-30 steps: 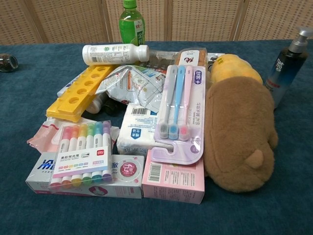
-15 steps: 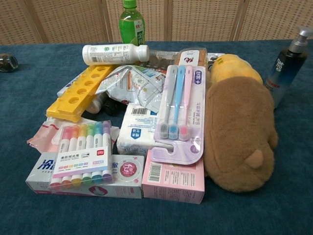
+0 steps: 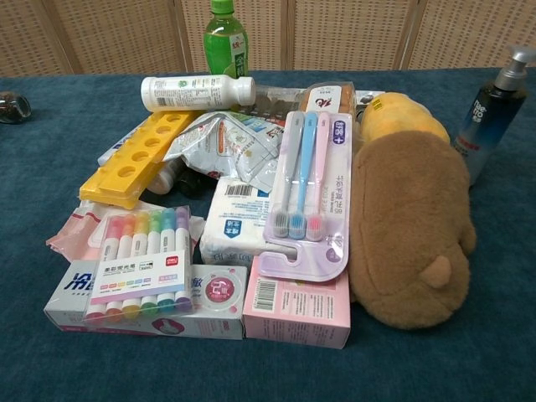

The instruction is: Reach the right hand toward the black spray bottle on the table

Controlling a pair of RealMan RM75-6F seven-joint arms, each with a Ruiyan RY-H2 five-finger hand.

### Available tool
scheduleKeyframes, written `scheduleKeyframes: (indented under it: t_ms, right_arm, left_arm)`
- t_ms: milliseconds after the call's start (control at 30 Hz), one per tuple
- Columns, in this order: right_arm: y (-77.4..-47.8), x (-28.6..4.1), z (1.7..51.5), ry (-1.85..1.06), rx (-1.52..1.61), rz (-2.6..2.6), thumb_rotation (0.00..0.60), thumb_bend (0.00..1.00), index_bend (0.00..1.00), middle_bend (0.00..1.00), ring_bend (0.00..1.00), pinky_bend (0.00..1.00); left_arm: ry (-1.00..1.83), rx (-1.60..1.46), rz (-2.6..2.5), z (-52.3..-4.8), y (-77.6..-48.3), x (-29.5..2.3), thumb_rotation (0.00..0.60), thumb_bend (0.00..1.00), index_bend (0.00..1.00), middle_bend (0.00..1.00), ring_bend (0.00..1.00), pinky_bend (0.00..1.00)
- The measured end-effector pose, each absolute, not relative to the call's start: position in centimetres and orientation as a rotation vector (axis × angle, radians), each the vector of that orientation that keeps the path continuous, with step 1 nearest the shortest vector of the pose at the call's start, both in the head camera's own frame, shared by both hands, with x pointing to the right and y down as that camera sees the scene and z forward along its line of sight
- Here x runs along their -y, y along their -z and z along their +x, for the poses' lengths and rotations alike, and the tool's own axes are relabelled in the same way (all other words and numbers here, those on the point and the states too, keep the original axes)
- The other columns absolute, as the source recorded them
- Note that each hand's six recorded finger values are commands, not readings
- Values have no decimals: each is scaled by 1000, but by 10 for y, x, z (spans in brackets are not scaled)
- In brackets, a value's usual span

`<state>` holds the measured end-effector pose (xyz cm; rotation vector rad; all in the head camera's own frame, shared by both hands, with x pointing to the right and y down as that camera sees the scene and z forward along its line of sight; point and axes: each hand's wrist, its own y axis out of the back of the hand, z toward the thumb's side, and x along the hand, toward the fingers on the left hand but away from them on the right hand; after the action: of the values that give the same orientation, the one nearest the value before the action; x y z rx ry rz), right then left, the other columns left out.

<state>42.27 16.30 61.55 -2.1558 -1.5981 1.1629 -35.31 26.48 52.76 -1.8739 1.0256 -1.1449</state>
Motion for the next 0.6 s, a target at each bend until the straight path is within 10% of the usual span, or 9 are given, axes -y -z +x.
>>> scheduleKeyframes:
  t_ms: [600]
  right_arm:
    - [-694,-130,370,-1218,1467,-2343,414,62,0,0,0,0]
  left_arm:
    - [1147,-1054,-1832,-360,-508,-276,600,315,151,242,120,0]
